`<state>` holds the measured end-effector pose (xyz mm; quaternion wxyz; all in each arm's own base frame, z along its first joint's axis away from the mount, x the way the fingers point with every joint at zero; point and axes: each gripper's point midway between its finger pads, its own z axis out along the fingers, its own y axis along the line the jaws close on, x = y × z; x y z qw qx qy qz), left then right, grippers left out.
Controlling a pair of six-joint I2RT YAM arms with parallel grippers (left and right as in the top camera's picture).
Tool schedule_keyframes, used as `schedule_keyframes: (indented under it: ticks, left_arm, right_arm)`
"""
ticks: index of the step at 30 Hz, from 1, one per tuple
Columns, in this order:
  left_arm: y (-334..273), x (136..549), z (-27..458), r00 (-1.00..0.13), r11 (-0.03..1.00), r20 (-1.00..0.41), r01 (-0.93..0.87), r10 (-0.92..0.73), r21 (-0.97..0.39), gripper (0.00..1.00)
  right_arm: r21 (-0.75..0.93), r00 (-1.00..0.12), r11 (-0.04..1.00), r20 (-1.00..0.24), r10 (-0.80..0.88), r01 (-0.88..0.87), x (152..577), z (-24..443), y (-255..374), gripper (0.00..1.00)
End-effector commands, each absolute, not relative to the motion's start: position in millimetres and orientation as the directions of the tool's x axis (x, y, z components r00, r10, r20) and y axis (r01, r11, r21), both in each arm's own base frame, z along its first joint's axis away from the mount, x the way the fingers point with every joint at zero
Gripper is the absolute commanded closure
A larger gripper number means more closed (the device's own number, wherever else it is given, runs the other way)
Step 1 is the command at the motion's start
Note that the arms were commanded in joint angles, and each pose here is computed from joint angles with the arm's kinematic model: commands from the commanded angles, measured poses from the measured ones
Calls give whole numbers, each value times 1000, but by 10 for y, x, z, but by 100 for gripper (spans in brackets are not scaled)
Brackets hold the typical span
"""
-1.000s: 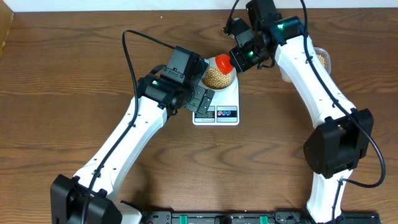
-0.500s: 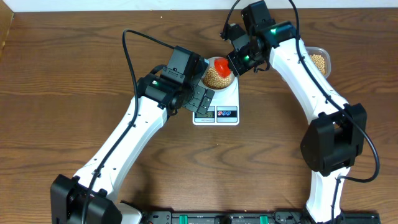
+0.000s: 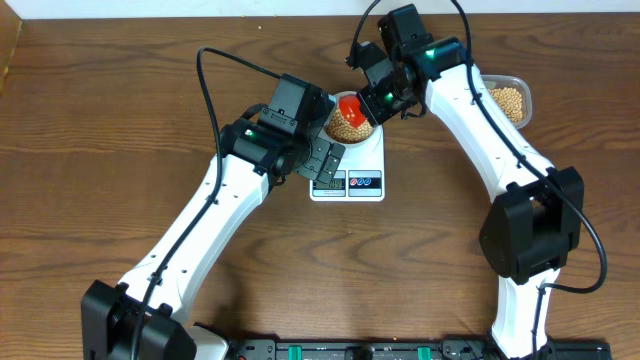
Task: Scoop item into bowl and weigh 50g on scale
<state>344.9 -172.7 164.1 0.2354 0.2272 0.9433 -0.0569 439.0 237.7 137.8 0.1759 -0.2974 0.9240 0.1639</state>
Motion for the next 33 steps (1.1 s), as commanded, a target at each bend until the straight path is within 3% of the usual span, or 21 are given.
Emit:
schedule_keyframes:
  ticks: [1,17,33]
  left_arm:
    - [-1699,3452,1725,-775,891,-488,453,402,14,2]
    - [-1699,3452,1725,-775,891,-488,453,401,14,2]
    - [-1699,3452,1725,-775,891,-488,453,402,14,2]
  right_arm:
    - [216,-761,755,-403,-509,-619,4340,1275,2415,99]
    - [332,-787,731,-421,-452,-597,4346,1358,2416,99]
    - [575,-819,600,-503,-277,-556,4401,1945,2081,99]
